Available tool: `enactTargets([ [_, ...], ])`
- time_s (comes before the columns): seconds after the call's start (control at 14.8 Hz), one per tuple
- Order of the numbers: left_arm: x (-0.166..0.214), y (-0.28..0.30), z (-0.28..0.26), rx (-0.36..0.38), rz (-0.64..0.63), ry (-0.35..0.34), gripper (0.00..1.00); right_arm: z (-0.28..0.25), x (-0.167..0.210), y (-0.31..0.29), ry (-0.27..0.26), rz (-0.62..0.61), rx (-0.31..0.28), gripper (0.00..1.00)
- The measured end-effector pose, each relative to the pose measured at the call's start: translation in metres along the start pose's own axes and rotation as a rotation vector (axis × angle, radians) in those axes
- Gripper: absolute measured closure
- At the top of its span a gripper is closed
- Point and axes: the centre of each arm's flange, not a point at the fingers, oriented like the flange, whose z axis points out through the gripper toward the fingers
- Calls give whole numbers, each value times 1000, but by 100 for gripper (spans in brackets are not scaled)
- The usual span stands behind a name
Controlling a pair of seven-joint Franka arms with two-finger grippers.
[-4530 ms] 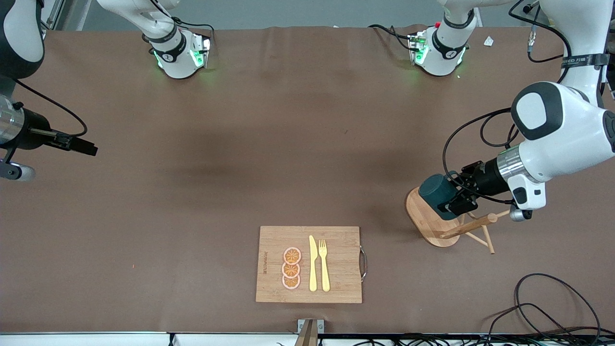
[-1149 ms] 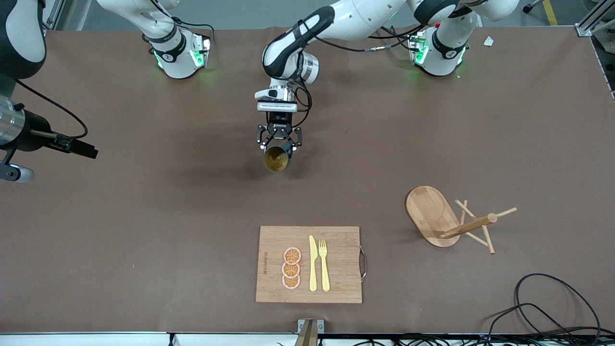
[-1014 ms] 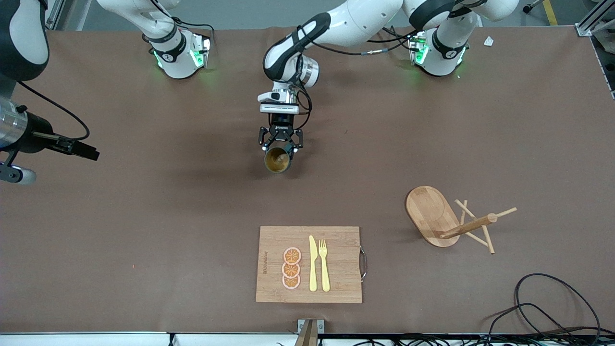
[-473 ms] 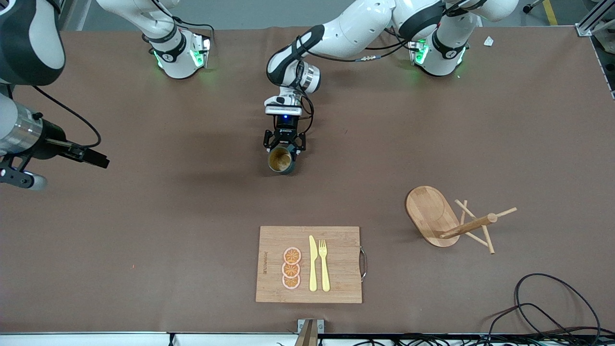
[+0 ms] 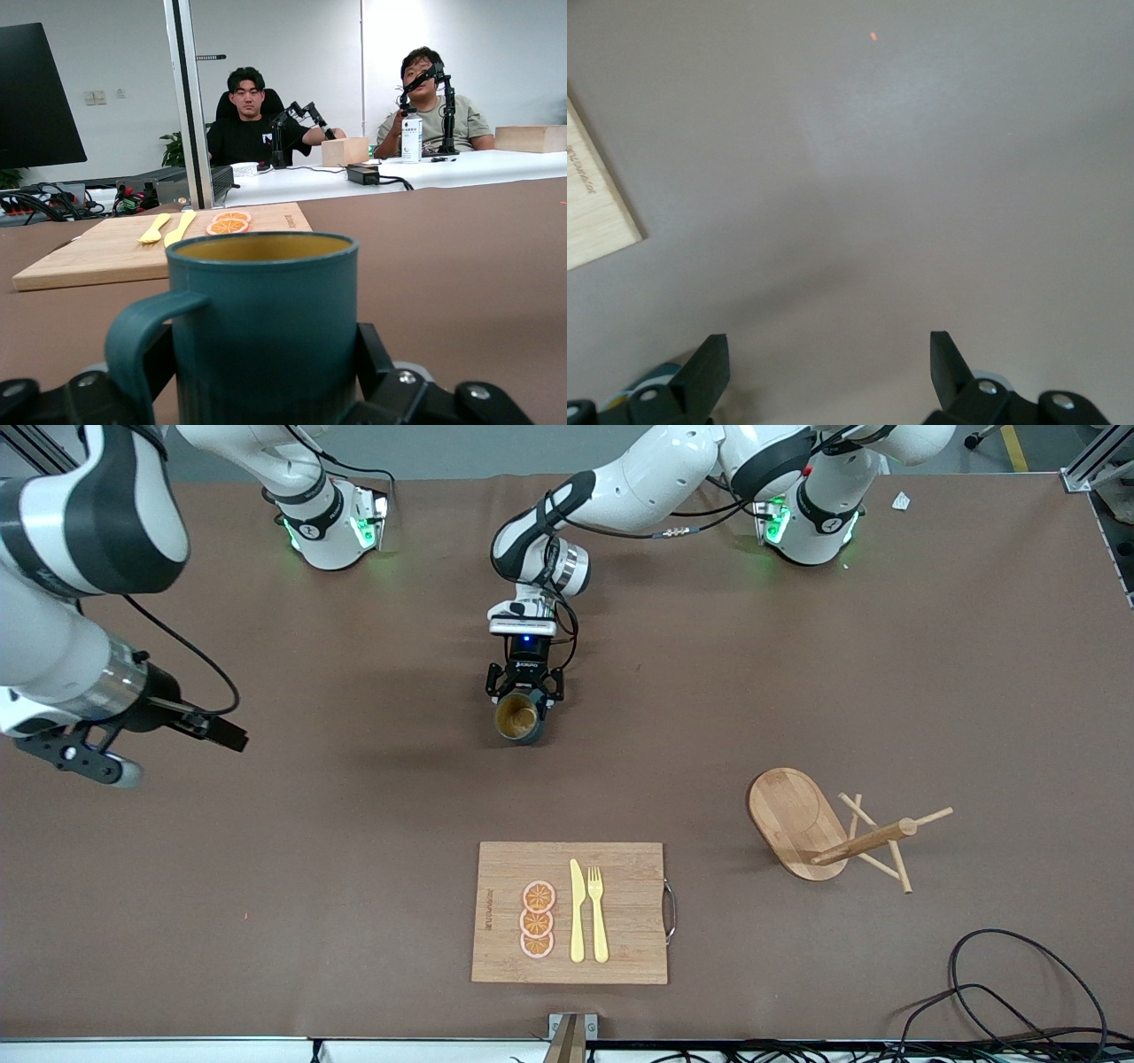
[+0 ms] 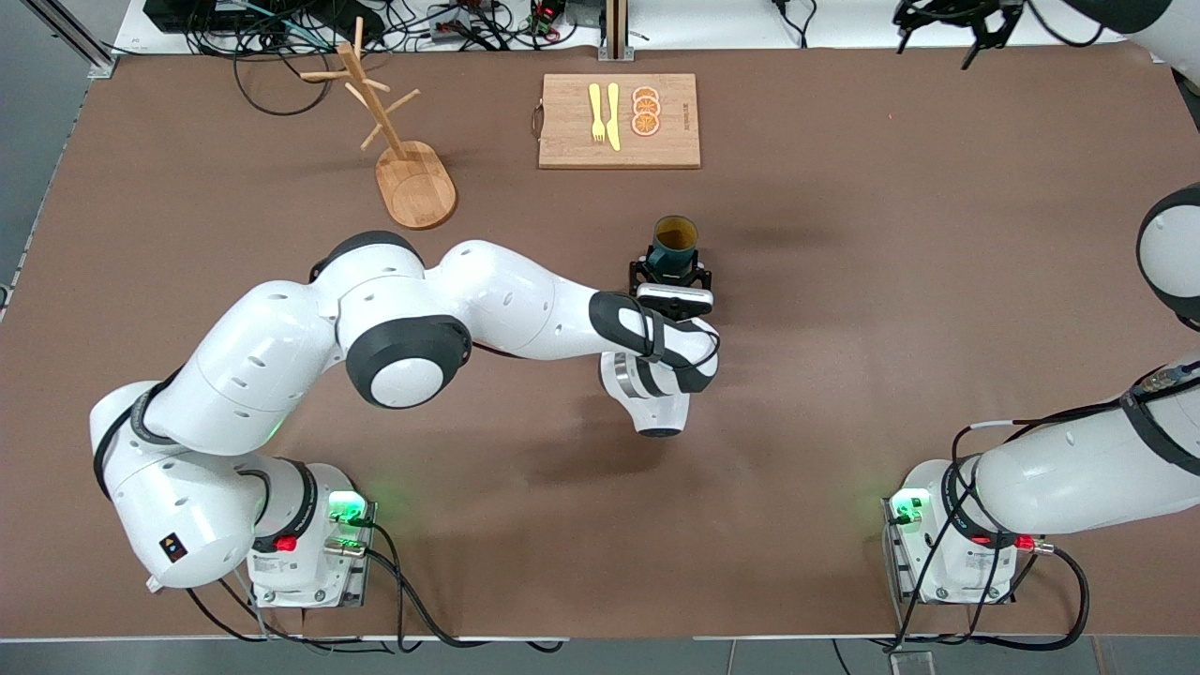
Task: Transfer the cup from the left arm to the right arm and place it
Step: 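Lower the mug with the left gripper while the right gripper approaches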
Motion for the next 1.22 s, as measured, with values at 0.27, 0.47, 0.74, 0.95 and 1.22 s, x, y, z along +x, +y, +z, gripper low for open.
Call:
enactTargets([
  [0.27, 5, 5, -1, 12, -17, -9, 0, 32, -2, -13, -11, 13, 1, 0],
  [0.47, 14, 10, -1, 53, -36, -38, 0, 49, -1, -23, -23, 29, -5, 0],
  [0.74, 47, 31, -8, 102, -59, -94, 0, 69, -2, -41, -24, 38, -10, 0],
  [0.95, 70, 38, -13, 125, -79, -135, 0, 88, 0, -45, -7, 39, 2, 0],
  [1.22, 127, 40, -5, 164, -90, -250, 0, 121, -9, -53, -25, 62, 70, 0],
])
